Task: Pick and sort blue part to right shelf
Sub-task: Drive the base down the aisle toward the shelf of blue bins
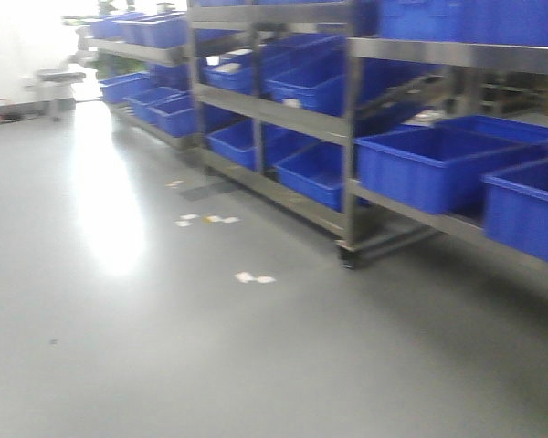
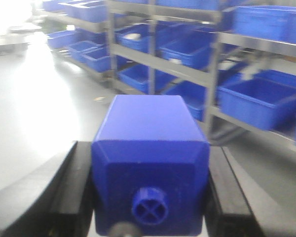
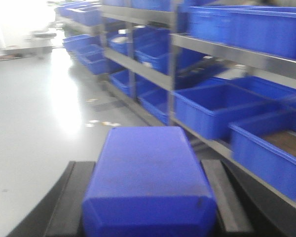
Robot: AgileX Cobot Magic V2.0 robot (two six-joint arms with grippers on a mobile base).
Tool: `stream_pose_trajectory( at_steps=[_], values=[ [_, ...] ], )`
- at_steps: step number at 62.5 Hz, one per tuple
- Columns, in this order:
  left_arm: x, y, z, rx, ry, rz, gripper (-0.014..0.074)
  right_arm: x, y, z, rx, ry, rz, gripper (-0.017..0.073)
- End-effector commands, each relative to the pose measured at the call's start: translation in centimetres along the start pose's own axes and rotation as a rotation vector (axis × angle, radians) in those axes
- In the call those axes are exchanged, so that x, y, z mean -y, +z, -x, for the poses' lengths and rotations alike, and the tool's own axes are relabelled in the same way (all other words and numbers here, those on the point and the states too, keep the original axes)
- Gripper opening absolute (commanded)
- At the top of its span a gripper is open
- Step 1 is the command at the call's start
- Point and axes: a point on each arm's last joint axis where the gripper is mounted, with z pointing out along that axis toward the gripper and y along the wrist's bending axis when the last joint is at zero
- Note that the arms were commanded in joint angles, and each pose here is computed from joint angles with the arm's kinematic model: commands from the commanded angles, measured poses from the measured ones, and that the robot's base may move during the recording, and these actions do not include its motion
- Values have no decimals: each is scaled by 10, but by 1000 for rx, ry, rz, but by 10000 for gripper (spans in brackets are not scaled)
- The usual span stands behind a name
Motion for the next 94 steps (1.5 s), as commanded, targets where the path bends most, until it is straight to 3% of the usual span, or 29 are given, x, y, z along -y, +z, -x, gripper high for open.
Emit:
stream_pose_trajectory(
  at_steps=[1,94],
  values=[
    [0,-1,17,104,-2,3,386,-1,-1,18,117,-22,0,407],
    [0,-1,17,104,-2,3,386,-1,-1,18,117,-22,0,407]
  ],
)
